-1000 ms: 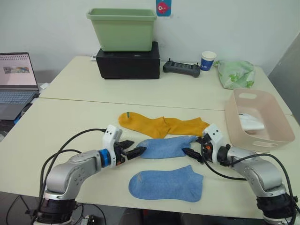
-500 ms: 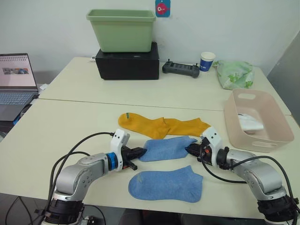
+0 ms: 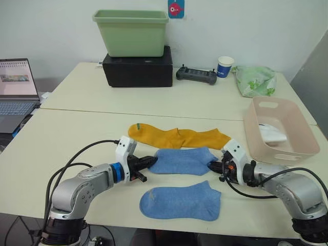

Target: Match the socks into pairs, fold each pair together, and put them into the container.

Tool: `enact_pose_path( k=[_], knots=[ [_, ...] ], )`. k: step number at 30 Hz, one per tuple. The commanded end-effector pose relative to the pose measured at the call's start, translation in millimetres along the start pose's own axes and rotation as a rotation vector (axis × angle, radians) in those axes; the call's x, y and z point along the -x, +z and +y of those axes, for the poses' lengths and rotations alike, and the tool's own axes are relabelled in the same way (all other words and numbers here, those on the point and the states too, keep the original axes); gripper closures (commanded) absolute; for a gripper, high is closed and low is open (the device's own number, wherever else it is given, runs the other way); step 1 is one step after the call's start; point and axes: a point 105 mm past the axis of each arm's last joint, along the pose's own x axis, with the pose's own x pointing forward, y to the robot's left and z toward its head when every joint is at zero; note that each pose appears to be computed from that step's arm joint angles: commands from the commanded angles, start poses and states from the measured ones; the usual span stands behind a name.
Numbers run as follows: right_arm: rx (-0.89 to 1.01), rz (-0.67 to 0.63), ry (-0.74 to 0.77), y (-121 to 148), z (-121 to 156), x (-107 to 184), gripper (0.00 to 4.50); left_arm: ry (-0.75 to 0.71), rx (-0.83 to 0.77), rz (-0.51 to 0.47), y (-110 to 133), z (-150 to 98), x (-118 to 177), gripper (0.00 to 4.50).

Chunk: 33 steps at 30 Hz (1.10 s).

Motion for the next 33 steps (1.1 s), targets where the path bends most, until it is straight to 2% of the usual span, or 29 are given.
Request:
enact_pose_path(
  k=[1,5,9,12,15,18,22,31,33],
  knots=[
    [-0.040,-0.004,-0.020,7,2,11,4.49,0.020,-0.031,-0.049,9,-6,-4,4.50],
    [-0.058,0.031,-0.042,0,4,16,4.49,0.028,-0.012,-0.038,-1,-11,-6,4.50],
    [-0.075,0.003,-0.059,4,4,16,4.49,0.054,0.001,-0.030,-6,-10,-5,4.50],
    [-0.044,-0.009,-0.089,8,0,20,3.78,0.069,0.000,-0.034,-6,-8,-4,4.50],
    [-0.010,-0.015,-0.087,10,-2,25,2.76,0.072,0.001,-0.035,-6,-8,-3,4.50],
    [0.052,-0.079,-0.066,23,-3,31,1.78,0.075,0.000,-0.034,-6,-8,-3,4.50],
    [0.038,-0.145,-0.088,28,-12,23,0.38,0.071,-0.002,-0.023,-8,-7,-3,4.50],
    [-0.124,-0.172,-0.093,21,-22,-6,0.38,0.074,-0.009,-0.014,-10,-5,-3,4.50],
    [-0.167,-0.186,-0.075,22,-20,-8,0.77,0.075,-0.009,-0.012,-11,-5,-2,4.50]
  ],
)
